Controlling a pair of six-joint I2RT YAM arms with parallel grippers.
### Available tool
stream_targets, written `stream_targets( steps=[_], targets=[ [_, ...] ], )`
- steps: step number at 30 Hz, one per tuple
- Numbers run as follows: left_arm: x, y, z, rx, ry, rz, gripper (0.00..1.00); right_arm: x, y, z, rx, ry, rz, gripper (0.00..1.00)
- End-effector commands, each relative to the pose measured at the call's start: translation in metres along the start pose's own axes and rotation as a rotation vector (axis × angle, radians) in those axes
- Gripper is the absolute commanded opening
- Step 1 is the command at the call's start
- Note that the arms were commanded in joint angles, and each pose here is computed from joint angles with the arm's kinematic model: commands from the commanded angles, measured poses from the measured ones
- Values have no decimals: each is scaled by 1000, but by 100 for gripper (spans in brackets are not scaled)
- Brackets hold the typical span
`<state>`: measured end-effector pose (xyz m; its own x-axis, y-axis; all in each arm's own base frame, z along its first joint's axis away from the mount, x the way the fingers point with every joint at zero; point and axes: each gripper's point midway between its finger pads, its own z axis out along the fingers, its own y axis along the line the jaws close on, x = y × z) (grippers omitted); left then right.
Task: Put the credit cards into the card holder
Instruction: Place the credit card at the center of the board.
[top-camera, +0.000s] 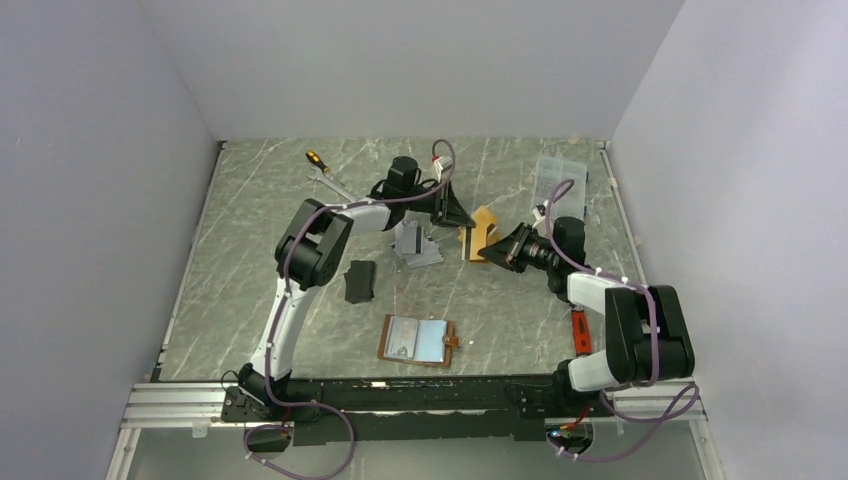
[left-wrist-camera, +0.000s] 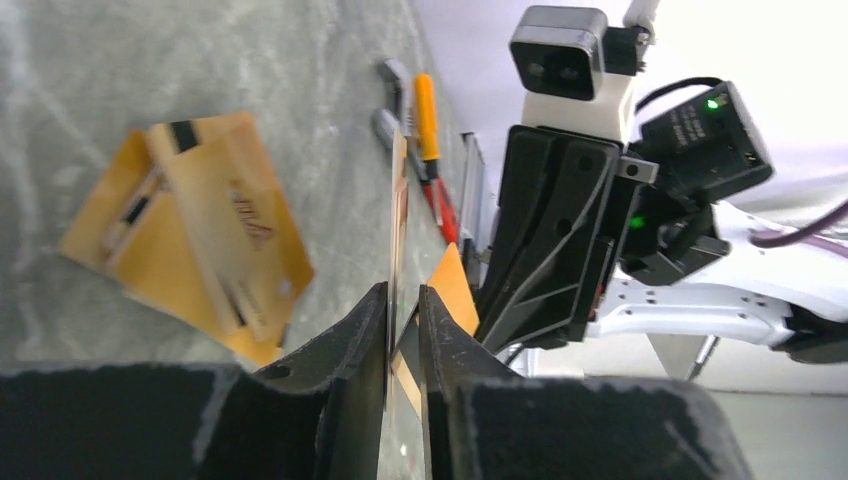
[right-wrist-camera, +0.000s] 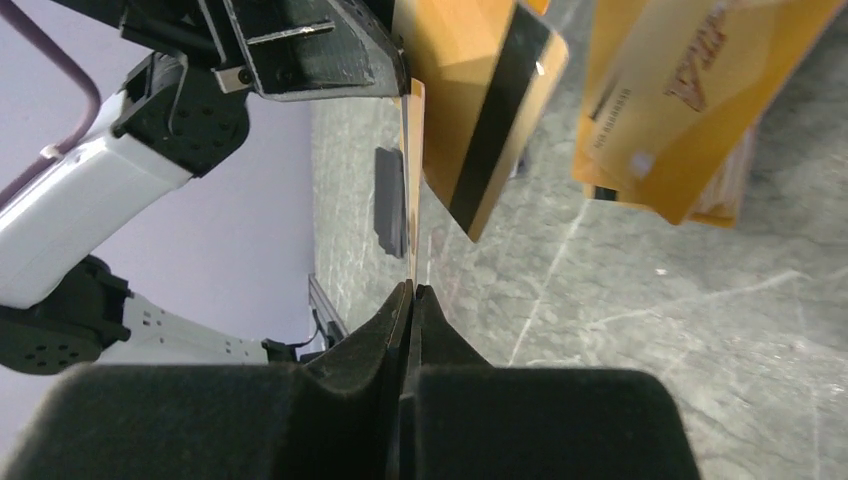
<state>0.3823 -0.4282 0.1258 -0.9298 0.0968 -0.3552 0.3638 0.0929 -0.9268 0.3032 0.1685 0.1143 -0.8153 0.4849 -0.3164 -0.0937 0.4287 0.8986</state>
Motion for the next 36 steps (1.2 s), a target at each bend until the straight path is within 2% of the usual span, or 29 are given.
stream_targets(
  steps=[1, 5, 10, 16, 17, 19, 22, 25, 31, 36],
  targets=[
    [-5, 35, 4, -99, -24, 9, 20, -9, -16, 6, 57, -7, 32, 0],
    [5, 53, 11, -156, 3, -1, 26, -9, -24, 4, 70, -12, 53, 0],
    [5, 65, 13, -206, 7, 10, 26, -9, -26, -2, 84, -21, 43, 0],
    [-1, 63, 14, -250, 17, 56, 39, -9, -21, -6, 73, -21, 24, 0],
    [-2, 61, 14, -248, 20, 62, 44, -10, -19, -7, 69, -25, 17, 0],
    [-5, 53, 12, -245, 25, 91, 72, -9, -16, -9, 64, -22, 2, 0],
    [-6, 32, 0, -250, 26, 119, 98, -7, -9, -13, 54, -13, -22, 0],
    [-7, 8, -19, -231, 11, 164, 99, -4, -1, -19, 36, -10, -54, 0],
    [-7, -71, -50, -99, 5, 256, 99, -5, 31, -30, -38, -16, -136, 0],
    [14, -132, -68, 33, 36, 343, 99, -12, 68, -36, -122, -27, -183, 0]
  ],
)
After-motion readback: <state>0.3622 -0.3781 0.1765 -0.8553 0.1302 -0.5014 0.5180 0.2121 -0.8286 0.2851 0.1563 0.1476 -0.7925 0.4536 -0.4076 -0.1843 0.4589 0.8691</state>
